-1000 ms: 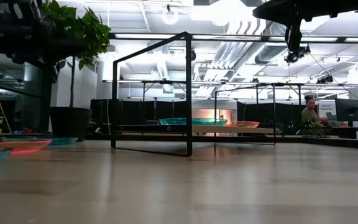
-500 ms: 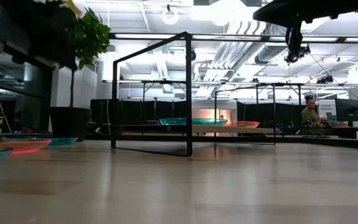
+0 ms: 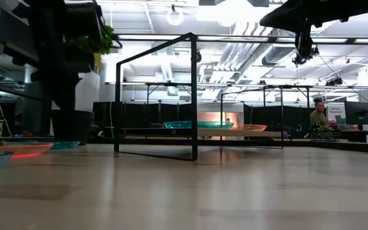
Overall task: Place and stack plates onto a shelf
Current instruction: Stack the top blue plate on top of the blue plate on the shelf
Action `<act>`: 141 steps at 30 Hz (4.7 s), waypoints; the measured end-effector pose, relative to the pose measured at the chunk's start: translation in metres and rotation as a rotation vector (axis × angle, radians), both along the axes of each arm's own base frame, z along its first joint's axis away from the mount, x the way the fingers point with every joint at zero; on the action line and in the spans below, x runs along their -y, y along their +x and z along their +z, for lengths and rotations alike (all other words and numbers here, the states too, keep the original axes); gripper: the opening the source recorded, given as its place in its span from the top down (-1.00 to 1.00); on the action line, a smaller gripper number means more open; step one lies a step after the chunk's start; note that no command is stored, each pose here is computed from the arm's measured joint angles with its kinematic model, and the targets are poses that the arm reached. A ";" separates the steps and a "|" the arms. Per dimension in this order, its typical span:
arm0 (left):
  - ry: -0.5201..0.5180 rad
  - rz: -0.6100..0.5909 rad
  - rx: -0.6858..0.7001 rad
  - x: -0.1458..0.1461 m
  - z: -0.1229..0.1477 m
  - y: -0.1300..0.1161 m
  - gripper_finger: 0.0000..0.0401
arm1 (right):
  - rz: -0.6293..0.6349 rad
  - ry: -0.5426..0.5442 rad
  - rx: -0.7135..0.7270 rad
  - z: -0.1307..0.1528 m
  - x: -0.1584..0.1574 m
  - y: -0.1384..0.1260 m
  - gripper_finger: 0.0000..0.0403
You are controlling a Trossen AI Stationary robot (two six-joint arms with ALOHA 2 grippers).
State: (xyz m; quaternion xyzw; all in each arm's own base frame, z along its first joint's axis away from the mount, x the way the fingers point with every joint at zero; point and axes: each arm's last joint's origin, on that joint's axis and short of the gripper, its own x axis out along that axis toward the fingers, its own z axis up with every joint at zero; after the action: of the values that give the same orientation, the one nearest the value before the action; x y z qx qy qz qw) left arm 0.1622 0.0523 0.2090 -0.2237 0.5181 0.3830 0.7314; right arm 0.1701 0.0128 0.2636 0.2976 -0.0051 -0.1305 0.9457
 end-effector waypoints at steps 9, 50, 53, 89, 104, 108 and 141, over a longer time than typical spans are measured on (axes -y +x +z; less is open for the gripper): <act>-0.055 0.067 -0.105 -0.003 -0.021 0.013 0.01 | -0.022 -0.002 -0.001 0.000 0.001 0.000 1.00; -0.065 0.218 -0.273 -0.012 -0.082 0.042 0.69 | -0.025 -0.008 -0.044 -0.004 0.001 -0.001 1.00; -0.047 0.220 -0.274 -0.013 -0.082 0.043 0.93 | -0.025 -0.007 -0.043 -0.004 0.001 -0.001 1.00; 0.051 -0.001 0.459 0.014 0.097 0.034 1.00 | -0.030 -0.007 -0.043 -0.004 0.001 -0.001 1.00; 0.244 -0.404 0.458 0.002 0.181 0.125 1.00 | -0.029 -0.007 -0.043 -0.004 0.001 -0.001 1.00; 0.281 -0.604 0.356 0.008 0.170 0.164 1.00 | -0.029 -0.007 -0.043 -0.004 0.001 -0.001 1.00; 0.187 -1.072 -0.016 0.038 0.063 0.236 1.00 | -0.029 -0.008 -0.050 -0.005 0.001 -0.001 1.00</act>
State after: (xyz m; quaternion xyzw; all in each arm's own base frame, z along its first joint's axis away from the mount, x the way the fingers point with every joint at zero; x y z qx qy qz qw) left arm 0.3982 0.0144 0.2720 0.1409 0.5288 0.0027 0.8370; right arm 0.1695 0.0120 0.2588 0.2905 0.0136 -0.1514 0.9447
